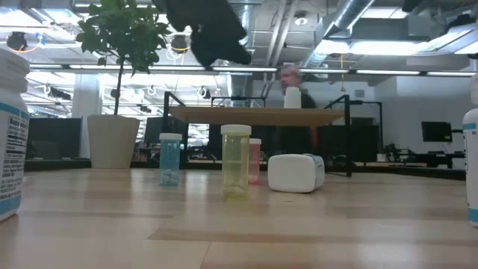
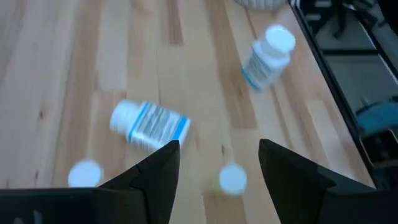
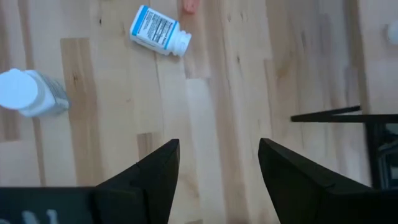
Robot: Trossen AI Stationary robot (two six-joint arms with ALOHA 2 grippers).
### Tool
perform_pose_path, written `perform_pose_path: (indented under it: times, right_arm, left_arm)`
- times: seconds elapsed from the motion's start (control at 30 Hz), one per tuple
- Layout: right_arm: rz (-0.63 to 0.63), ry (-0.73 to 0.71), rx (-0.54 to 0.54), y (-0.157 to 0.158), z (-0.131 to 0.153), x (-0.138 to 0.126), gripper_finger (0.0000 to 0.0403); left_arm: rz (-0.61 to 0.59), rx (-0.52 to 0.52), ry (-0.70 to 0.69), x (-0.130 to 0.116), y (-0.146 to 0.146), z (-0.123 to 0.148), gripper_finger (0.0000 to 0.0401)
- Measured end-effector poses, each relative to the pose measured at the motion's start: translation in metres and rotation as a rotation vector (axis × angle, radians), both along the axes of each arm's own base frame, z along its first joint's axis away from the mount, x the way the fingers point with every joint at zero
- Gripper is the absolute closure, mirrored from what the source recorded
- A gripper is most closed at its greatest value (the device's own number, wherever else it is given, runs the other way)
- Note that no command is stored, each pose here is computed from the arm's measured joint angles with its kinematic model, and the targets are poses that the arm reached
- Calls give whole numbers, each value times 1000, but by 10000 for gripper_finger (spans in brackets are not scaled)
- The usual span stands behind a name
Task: Pick and place medicine bottles onto shelf by color
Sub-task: Put the red pill bottle on the shelf
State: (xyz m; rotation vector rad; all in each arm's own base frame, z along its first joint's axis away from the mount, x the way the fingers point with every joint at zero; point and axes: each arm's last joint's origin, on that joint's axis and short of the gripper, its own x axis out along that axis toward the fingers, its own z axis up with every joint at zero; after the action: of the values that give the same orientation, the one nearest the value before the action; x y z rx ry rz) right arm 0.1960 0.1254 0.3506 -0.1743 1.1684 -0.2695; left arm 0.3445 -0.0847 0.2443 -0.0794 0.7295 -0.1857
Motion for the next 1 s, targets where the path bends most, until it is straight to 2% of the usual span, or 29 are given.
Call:
perform_pose_path:
  times: [0.17,0.33,0.5,0.6,0.73,0.87,1.0]
  right_arm:
    - [-7,-82,64,-15,21,-24,173]
    - [0,-143,119,-20,33,-41,181]
    - [42,-158,128,-22,37,-50,184]
    - [69,-158,122,-23,38,-52,184]
    - [78,-142,107,-26,39,-56,184]
    - [78,-123,92,-28,39,-58,184]
    - [80,-140,104,-32,42,-63,186]
  left_arm:
    - [82,14,-54,13,-14,-14,202]
    - [195,-7,26,19,-19,-42,218]
    - [266,3,38,19,-13,-41,229]
    - [273,-9,23,18,-3,-32,226]
    - [286,-26,78,14,17,-27,208]
    - [343,6,177,7,41,-29,178]
    - [308,88,237,5,60,-34,149]
